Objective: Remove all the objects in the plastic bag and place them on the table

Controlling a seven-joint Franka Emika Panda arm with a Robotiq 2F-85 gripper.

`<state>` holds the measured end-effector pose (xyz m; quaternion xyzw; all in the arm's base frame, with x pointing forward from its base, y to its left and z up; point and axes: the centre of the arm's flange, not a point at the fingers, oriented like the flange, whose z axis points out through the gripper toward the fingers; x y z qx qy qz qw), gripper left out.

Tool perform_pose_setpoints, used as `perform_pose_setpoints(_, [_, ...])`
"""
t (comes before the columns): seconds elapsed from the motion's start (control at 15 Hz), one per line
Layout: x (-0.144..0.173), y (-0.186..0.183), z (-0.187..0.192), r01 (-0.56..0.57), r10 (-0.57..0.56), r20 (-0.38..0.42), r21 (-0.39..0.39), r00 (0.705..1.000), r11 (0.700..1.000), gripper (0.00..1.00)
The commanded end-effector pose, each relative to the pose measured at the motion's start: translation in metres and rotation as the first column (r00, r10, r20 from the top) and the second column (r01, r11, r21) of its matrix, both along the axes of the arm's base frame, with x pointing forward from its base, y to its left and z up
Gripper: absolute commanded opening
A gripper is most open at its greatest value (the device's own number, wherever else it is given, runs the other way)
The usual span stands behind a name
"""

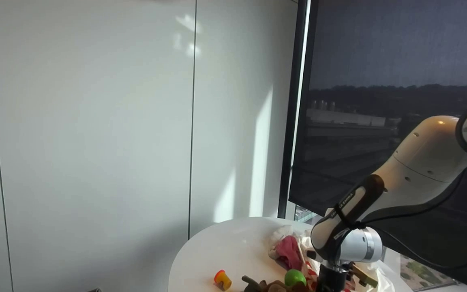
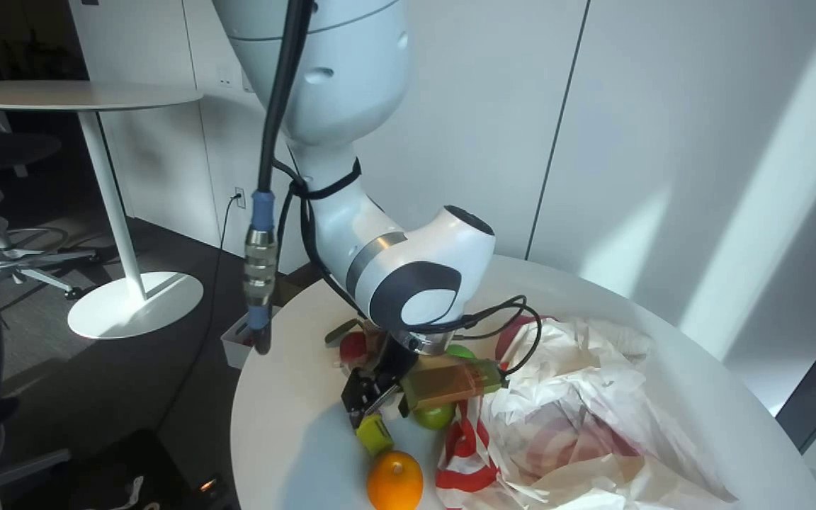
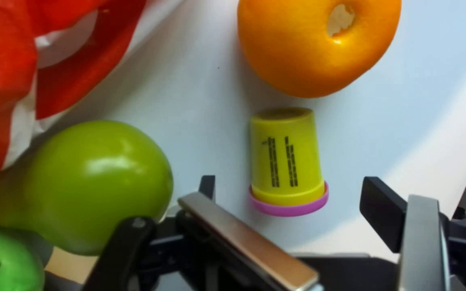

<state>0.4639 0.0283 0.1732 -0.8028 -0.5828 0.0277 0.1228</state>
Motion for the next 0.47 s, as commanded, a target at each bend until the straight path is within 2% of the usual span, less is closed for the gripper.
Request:
perform_pose_setpoints(0.0, [-0.004,0.001,0.048,0.046,-0.044,0.031,-0.052,0.999,0.998,1.00])
perform_pose_setpoints(0.4, [-0.004,-0.004,0.090,0.171,-0.152,0.117,-0.175,0.981,0.970,1.00])
